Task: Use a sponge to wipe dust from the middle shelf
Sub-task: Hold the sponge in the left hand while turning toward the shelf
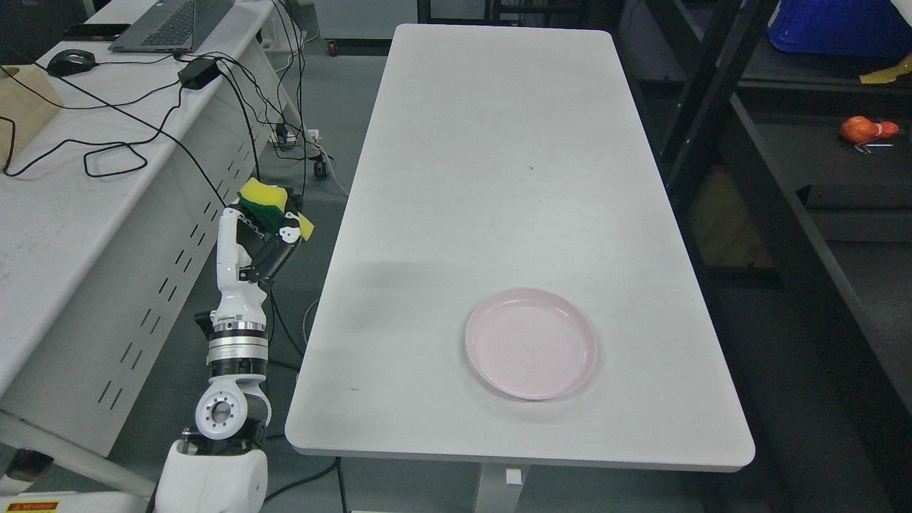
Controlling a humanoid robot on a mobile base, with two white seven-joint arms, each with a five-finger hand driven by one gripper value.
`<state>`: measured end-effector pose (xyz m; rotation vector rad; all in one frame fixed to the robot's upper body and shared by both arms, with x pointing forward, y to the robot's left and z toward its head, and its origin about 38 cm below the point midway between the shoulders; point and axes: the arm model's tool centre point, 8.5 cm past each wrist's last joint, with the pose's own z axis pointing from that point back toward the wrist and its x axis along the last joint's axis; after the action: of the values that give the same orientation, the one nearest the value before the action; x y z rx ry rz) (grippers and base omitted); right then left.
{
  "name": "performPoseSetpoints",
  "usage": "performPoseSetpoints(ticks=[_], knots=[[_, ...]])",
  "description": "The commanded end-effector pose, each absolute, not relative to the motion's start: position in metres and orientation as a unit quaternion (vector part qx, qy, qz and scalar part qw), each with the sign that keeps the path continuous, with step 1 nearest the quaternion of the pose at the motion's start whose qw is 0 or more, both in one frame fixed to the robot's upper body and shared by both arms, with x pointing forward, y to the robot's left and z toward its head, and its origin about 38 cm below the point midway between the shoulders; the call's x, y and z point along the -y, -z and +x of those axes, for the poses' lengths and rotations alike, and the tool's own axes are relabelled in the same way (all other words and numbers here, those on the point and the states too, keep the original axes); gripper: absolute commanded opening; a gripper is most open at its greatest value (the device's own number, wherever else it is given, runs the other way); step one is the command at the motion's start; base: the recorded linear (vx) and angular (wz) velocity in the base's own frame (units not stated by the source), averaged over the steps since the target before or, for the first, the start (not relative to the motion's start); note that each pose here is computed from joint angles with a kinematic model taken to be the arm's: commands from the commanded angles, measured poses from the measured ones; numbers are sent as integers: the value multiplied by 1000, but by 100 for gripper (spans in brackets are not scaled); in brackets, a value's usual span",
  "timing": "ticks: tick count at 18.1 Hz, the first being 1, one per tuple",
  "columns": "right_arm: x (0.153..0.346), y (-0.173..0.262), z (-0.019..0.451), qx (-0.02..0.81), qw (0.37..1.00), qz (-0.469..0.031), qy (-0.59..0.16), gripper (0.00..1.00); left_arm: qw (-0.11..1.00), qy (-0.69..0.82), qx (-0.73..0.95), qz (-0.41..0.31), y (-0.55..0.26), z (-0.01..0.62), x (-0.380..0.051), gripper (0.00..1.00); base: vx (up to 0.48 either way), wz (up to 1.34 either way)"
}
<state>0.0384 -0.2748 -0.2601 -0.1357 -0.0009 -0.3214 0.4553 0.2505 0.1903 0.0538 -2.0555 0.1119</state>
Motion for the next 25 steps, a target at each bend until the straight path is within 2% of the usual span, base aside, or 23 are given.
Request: performPoseSetpoints(ticks=[1, 20, 22, 25], knots=[[287, 259, 44, 10, 984, -76, 160, 100, 506, -38, 861, 24, -197, 449, -253, 0, -127, -99], [287, 259, 44, 10, 984, -76, 160, 100, 537, 11, 843, -1, -160, 432, -240, 0, -229, -414], [287, 259, 44, 10, 984, -76, 160, 100, 533, 36, 845, -14, -162, 432, -230, 0, -289, -504], [287, 259, 44, 10, 984, -76, 160, 100, 499, 154, 852, -32, -162, 424, -197, 0, -306, -527]])
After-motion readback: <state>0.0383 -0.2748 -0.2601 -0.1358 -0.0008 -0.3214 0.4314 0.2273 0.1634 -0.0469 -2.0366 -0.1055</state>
